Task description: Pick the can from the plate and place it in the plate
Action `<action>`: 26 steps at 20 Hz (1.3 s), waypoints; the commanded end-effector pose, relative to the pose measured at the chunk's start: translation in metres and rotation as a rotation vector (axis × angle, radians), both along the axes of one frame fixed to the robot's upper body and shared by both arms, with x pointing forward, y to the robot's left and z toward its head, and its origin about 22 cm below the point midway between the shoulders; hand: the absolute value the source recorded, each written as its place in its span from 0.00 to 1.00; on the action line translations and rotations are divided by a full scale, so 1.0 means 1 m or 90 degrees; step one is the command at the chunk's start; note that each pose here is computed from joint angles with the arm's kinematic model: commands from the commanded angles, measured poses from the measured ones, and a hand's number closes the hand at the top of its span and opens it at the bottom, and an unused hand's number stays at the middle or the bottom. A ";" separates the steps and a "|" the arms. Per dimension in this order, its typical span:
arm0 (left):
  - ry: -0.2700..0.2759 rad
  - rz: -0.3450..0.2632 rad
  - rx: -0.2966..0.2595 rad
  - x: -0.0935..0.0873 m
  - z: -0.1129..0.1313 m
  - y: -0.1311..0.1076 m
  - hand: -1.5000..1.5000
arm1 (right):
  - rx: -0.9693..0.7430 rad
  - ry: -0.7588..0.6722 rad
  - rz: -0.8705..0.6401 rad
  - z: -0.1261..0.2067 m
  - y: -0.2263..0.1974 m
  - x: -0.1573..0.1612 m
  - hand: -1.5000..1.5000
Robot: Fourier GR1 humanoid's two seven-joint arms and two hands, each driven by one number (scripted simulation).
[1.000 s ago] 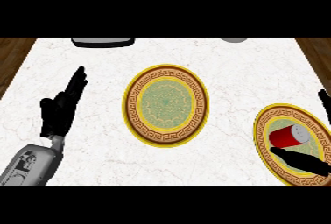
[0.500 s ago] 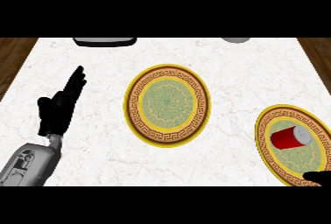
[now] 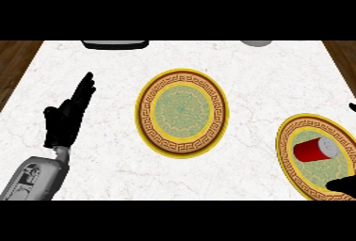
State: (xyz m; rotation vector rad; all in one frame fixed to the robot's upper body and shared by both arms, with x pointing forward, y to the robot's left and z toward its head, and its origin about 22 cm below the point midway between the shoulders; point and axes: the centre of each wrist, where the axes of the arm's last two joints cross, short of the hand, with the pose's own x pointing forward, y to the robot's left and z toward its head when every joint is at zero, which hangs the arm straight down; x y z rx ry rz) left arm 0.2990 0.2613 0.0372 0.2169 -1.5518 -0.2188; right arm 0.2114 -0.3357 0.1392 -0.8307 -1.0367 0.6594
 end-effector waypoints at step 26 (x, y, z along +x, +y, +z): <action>0.008 0.002 0.005 0.005 0.004 -0.001 0.50 | -0.033 0.137 0.020 -0.121 -0.027 0.048 1.00</action>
